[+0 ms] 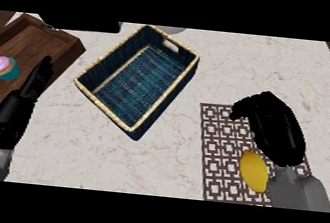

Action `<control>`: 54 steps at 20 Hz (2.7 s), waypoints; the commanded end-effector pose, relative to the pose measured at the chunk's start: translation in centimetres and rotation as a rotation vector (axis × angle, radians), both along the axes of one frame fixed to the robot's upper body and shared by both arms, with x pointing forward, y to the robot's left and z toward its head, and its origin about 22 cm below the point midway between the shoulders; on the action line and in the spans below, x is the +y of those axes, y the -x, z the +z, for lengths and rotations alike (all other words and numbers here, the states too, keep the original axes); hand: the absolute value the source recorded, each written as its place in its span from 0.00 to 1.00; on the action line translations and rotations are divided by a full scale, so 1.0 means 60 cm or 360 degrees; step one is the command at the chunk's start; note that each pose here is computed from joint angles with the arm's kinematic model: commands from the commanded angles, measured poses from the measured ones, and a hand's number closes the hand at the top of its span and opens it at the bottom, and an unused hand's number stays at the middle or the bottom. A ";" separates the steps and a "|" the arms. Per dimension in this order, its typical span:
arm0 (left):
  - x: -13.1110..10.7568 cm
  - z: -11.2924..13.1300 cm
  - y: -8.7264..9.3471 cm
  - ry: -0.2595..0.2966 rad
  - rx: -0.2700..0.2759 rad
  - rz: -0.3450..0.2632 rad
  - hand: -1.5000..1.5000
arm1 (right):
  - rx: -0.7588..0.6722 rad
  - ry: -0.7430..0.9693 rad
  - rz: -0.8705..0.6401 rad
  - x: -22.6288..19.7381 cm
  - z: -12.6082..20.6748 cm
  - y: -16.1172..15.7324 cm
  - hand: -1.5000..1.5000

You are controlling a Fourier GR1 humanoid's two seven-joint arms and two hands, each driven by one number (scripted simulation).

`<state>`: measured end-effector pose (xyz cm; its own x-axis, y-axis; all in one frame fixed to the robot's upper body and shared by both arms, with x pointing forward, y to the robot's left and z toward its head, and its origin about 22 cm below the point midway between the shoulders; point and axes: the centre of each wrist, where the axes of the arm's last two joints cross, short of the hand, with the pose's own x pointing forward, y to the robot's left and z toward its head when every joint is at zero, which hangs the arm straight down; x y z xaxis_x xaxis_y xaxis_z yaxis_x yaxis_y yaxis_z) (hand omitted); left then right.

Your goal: Pick the lemon from the placemat and place it in the basket

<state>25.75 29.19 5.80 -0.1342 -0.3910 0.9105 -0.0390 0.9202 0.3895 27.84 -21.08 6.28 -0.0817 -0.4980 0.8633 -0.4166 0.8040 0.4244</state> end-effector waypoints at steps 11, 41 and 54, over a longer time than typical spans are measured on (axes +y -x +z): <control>0.022 0.017 -0.025 -0.0044 0.0006 -0.0007 0.50 | -0.0418 0.1122 -0.0575 -0.045 0.193 0.095 0.00; 0.007 0.034 -0.070 -0.0030 -0.0057 -0.0090 0.50 | -0.0172 0.2528 0.0575 -0.154 0.250 0.028 0.00; -0.014 0.014 -0.056 -0.0031 -0.0031 -0.0103 0.50 | -0.0101 0.2664 0.0635 -0.108 0.125 0.052 0.00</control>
